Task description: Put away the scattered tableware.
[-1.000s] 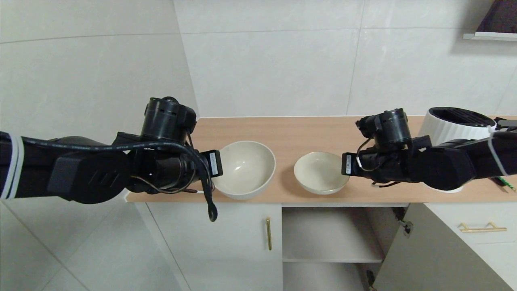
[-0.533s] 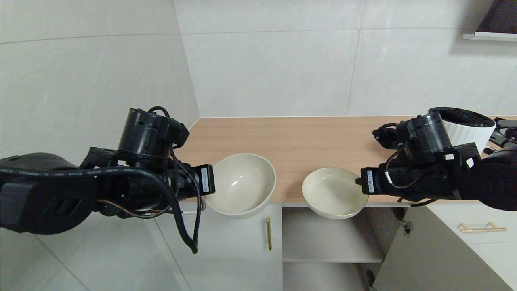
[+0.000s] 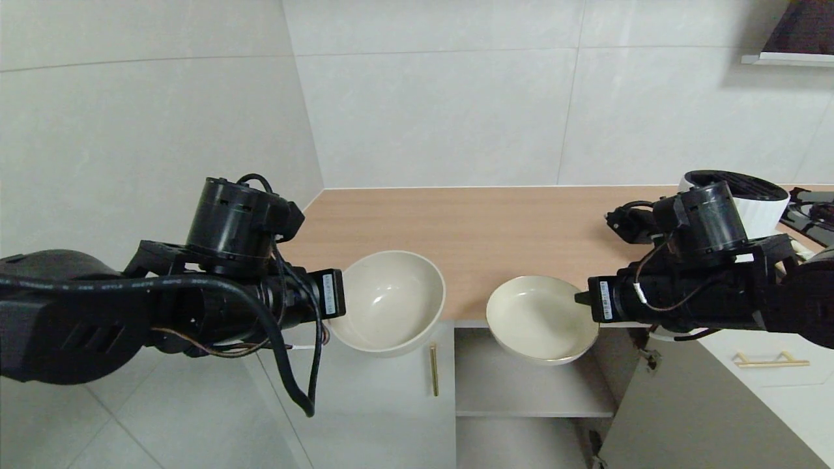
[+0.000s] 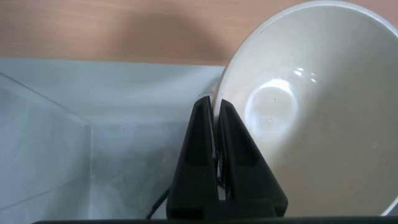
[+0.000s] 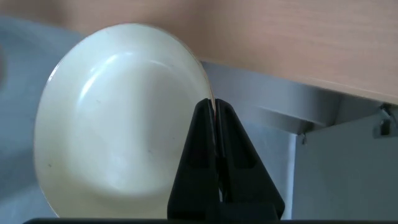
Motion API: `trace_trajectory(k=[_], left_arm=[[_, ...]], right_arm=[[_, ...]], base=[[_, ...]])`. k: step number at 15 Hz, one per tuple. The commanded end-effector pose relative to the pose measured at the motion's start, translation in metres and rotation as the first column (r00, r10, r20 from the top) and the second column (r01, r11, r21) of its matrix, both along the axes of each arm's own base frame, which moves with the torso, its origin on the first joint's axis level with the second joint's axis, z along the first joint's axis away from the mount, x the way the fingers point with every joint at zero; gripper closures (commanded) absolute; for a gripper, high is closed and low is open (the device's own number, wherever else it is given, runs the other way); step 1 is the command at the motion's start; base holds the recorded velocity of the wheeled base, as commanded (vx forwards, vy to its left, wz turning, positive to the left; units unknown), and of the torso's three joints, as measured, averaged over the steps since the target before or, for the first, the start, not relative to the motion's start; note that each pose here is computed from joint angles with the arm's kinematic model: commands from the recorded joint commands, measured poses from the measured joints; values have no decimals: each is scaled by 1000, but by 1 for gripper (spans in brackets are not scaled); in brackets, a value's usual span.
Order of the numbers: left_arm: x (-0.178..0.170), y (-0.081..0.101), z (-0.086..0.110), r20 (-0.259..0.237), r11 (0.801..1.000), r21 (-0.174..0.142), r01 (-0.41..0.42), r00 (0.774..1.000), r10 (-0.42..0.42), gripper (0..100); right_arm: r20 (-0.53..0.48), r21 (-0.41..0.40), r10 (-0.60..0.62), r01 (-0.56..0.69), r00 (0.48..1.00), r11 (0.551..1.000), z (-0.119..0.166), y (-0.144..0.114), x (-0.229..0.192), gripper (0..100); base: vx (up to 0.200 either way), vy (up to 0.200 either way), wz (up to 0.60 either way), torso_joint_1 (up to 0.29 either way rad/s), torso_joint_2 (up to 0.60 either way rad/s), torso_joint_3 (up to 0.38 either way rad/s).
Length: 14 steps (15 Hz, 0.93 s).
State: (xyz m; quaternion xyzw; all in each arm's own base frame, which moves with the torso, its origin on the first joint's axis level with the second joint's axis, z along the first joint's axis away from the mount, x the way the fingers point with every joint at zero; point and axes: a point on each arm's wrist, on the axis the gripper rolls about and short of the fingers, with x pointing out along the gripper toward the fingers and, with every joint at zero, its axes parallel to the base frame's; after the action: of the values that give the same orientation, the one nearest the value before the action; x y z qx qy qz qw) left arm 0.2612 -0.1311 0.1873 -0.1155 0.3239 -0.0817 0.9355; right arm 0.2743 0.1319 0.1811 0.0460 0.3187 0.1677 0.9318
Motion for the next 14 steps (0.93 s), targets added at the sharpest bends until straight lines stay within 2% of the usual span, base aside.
trace_trajectory(k=[1,8,14], left_arm=[[2,-1,-3,-10,1000,5,2,1000,-2,100],[3,-2,-5,-15,1000,8,2,1000,-2,100],[4,-2,-7,-19,1000,10,2,1000,-2,100]], right_arm=[[-12,-6,-1,1,1000,1000,-4,1,3,100],[-30,-38,12,-13,999,999,-14,3,7,100],[-31,-39,12,-14,999,999,-14,3,7,100]], base=[[0,0,0,0,0,0],[0,0,0,-14,28,16],[0,0,0,-194,448,250]])
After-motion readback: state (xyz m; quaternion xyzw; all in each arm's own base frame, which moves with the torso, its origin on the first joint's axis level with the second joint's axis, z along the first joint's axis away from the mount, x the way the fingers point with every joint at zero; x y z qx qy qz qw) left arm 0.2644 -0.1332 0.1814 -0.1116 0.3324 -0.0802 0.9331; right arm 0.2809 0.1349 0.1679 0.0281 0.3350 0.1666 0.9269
